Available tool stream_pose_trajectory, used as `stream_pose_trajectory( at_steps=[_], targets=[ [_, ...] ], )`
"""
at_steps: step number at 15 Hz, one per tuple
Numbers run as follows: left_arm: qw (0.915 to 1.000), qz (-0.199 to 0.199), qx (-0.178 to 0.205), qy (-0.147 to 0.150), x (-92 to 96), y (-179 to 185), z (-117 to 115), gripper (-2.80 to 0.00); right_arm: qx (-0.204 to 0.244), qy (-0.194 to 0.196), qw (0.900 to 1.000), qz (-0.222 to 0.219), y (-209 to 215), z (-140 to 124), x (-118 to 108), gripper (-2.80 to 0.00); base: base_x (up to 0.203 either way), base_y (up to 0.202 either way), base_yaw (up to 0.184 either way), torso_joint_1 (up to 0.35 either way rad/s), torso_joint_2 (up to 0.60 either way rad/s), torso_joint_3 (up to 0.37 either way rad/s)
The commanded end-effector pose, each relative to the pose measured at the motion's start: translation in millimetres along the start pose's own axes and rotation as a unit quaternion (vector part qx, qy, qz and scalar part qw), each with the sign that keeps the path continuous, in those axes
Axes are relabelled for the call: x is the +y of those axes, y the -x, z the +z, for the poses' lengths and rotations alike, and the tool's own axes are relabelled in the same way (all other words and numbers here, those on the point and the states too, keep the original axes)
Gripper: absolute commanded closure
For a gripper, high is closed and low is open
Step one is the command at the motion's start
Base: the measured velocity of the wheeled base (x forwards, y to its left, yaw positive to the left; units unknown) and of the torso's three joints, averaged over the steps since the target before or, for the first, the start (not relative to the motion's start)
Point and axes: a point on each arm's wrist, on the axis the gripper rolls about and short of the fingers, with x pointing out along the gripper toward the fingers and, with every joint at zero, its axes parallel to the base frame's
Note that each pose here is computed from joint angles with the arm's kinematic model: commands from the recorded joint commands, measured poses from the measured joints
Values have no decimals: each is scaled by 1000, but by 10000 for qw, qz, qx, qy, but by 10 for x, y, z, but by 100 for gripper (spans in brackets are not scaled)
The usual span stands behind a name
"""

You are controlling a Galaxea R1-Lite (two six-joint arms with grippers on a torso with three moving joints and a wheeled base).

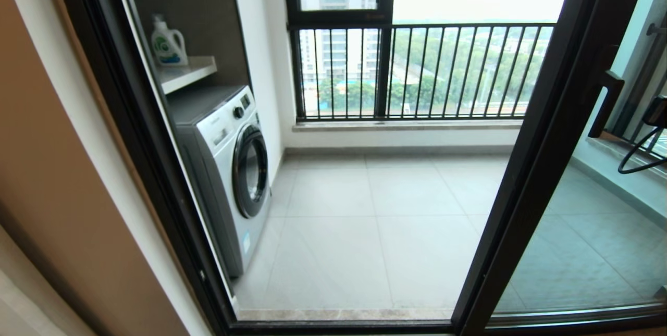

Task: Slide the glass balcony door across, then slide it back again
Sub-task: Close the slid door

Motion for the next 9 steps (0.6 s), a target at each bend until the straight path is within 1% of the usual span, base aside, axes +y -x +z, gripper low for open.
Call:
stream_pose_trajectory(
  at_steps=[1,4,8,9],
  targets=[
    [10000,2,5,3,0,-1,0,0,0,2,10000,61,-129,-86,23,0,0,0,0,0,0,0],
    [10000,2,5,3,0,-1,0,0,-122,3,9997,221,-185,-25,174,0,0,0,0,0,0,0],
    [10000,2,5,3,0,-1,0,0,-157,-12,9988,471,-194,-1,399,0,0,0,0,0,0,0],
    [10000,2,6,3,0,-1,0,0,-156,-20,9988,454,-199,-4,449,0,0,0,0,0,0,0]
  ],
)
